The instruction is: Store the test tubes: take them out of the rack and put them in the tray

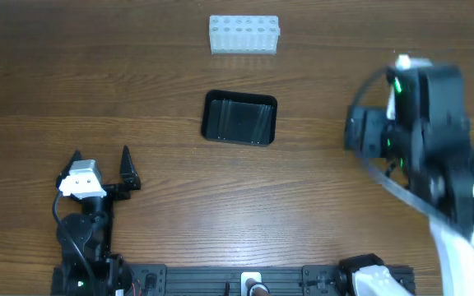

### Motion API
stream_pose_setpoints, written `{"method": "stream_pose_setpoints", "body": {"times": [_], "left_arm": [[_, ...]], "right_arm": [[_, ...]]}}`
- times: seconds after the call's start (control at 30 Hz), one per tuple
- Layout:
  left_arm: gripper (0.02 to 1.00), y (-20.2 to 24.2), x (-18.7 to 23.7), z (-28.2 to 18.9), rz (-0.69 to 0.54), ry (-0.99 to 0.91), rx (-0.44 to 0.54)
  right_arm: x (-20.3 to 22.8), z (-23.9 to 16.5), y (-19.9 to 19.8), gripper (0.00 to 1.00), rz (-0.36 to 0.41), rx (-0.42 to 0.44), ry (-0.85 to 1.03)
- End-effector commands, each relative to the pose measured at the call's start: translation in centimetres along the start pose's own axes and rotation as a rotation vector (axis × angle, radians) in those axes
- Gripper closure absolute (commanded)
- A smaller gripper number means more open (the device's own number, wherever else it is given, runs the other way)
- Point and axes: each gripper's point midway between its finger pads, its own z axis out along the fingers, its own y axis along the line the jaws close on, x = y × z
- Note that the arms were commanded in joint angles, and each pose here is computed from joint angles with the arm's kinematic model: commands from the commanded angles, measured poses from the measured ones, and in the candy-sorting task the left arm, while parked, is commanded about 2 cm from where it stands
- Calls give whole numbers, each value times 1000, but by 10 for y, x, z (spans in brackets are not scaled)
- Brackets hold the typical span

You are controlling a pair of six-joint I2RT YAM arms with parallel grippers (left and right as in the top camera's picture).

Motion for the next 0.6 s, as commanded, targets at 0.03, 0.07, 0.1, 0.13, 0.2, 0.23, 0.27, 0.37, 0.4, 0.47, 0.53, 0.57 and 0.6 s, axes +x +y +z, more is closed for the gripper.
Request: {"method": "stream_pose_setpoints", "body": {"times": [0.03, 0.07, 0.1, 0.13, 0.2, 0.23, 0.27, 0.37, 0.4, 0.47, 0.53, 0.57, 0.6], "left_arm": [[20, -1, 1, 0, 10, 1, 6], [20, -1, 1, 0, 10, 1, 6], [20, -1, 1, 0, 10, 1, 6], [23, -1, 1, 0, 10, 1, 6], [23, -1, 1, 0, 10, 0, 6], [20, -1, 1, 0, 10, 0, 6], [20, -1, 1, 0, 10, 1, 6], [20, -1, 1, 0, 10, 1, 6], [20, -1, 1, 0, 10, 0, 6], [20, -1, 1, 0, 10, 1, 6], [20, -1, 1, 0, 10, 1, 6], [23, -1, 1, 0, 10, 1, 6], [23, -1, 1, 0, 10, 1, 6]], "right_arm": [[26, 29, -9, 9, 32, 2, -136], [24, 36, -11, 7, 41, 6, -197], [20, 42, -13, 7, 47, 13, -275], [15, 48, -15, 9, 54, 15, -347], [9, 60, -20, 7, 89, 24, -480], [10, 68, -24, 7, 117, 34, -557], [10, 72, -26, 7, 130, 36, -601], [10, 81, -27, 7, 162, 30, -738], [10, 82, -28, 7, 170, 29, -771], [13, 86, -30, 9, 185, 31, -831], [19, 92, -32, 9, 198, 36, -877], [22, 95, -33, 9, 202, 38, -891], [25, 98, -34, 7, 205, 40, -900]]}}
